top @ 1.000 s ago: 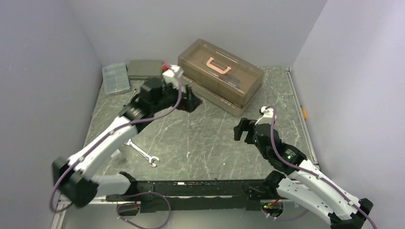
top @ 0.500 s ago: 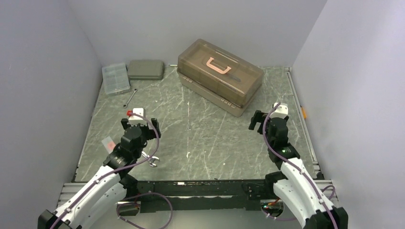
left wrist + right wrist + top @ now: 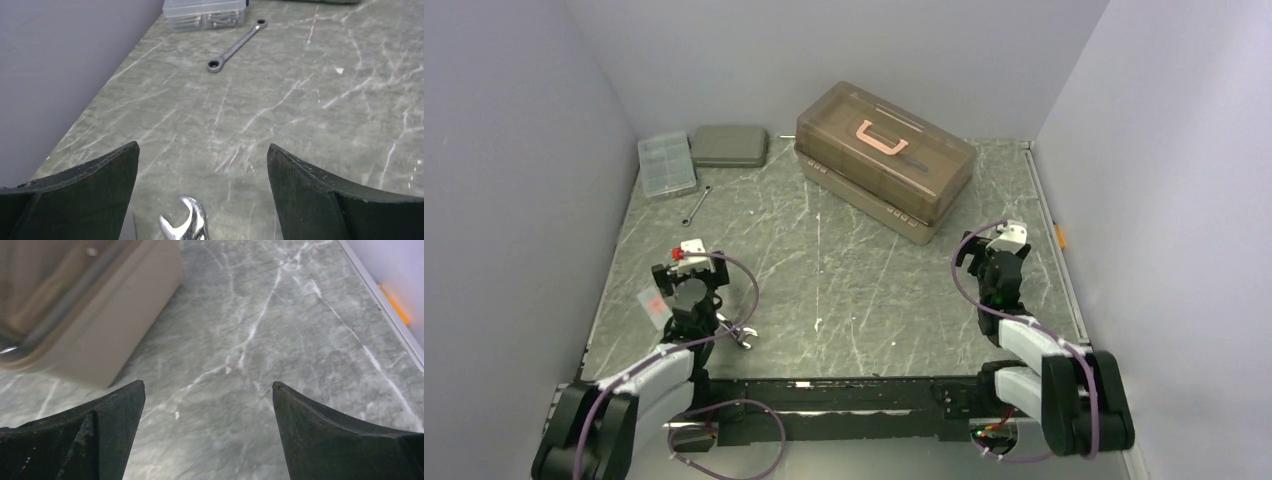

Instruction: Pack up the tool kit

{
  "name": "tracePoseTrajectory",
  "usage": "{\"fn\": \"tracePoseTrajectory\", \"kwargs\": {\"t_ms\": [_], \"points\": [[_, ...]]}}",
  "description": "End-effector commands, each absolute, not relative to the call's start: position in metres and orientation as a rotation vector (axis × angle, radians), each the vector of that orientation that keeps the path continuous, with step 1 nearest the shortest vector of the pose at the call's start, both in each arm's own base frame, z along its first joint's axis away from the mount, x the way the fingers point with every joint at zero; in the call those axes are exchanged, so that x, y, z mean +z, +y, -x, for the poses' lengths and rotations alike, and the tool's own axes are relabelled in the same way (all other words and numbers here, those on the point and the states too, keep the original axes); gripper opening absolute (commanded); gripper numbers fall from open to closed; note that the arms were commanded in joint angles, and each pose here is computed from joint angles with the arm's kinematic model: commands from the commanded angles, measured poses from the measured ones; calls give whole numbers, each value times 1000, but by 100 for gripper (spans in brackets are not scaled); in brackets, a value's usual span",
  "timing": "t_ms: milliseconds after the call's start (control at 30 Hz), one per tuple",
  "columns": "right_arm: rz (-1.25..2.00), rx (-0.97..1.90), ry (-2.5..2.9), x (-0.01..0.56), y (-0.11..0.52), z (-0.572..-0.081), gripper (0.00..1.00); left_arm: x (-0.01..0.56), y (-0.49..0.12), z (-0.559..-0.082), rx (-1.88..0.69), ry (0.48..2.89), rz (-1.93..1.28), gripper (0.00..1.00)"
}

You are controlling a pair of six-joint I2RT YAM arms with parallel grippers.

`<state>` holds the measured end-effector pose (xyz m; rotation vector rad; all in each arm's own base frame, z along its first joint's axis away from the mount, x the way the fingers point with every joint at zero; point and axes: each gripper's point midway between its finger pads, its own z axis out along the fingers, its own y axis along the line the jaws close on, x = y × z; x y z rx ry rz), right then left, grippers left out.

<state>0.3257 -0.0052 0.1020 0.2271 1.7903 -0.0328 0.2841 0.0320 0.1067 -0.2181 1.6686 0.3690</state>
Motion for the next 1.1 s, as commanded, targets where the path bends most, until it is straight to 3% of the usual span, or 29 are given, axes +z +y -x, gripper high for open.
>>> {"fn": "tracePoseTrajectory", "kwargs": {"t_ms": [0, 300, 400, 500, 1067], "points": [[-231, -65, 1620, 129, -23, -350, 99, 156, 29, -307, 250, 1419, 176, 100], [-241, -116, 1600, 110, -42, -362, 99, 133, 13, -351, 237, 1518, -51, 98], [-238, -114, 1658, 97, -41, -369, 100, 126, 23, -361, 237, 1582, 5, 94], [-216, -123, 1685, 94, -40, -372, 100, 119, 26, -364, 211, 1637, 30, 99], [-198, -122, 1666, 98, -38, -374, 100, 122, 27, -364, 209, 1614, 27, 99]]}}
